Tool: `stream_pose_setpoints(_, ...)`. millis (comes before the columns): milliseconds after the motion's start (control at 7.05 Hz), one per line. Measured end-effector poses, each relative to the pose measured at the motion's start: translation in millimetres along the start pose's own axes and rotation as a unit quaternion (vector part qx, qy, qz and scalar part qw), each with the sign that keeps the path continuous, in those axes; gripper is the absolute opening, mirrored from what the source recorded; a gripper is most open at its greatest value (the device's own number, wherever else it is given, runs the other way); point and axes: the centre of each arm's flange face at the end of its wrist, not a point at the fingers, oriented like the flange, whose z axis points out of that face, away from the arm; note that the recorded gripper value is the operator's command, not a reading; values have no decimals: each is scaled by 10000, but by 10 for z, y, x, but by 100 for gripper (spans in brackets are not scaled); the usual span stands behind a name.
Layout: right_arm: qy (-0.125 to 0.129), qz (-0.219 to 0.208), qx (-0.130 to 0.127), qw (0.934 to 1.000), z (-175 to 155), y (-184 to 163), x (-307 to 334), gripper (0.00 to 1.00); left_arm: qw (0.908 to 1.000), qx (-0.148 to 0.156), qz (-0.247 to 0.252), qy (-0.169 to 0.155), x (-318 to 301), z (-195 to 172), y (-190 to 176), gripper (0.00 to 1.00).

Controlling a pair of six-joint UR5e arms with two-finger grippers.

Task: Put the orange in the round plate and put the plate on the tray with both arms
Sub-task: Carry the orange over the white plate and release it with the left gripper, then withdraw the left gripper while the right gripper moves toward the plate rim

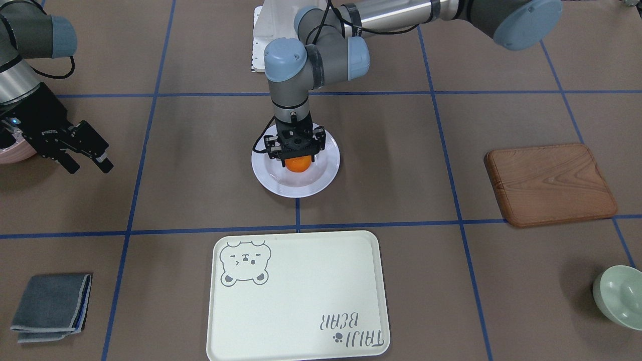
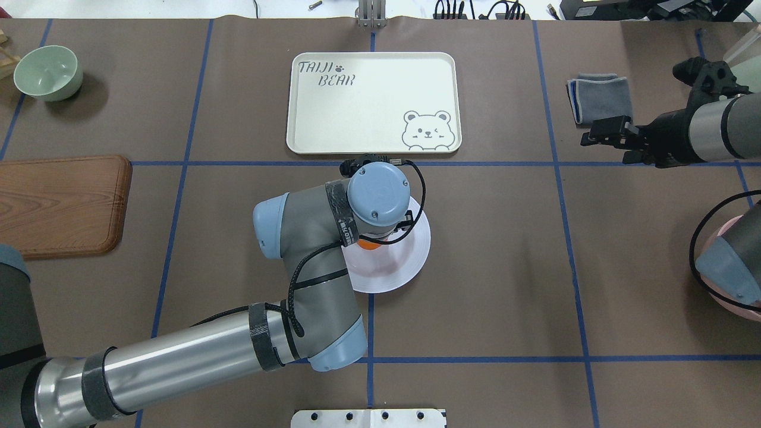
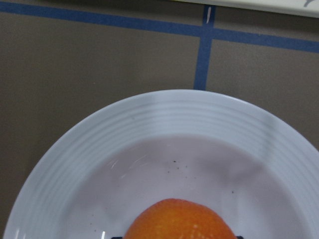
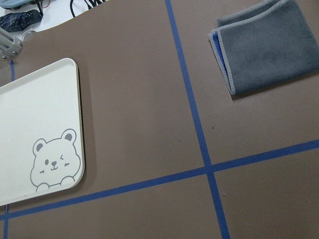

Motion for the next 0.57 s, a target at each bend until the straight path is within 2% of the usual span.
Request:
stream_pose_setpoints(284,-43,-10,3,10000,-5,8,-22,100,9999,72,23,144,15,-144,-11,99)
stream_pose_setpoints(568,-314,145,40,9994,-47,41,-90,100,9990,154,141,407,-211,-547,-215,99)
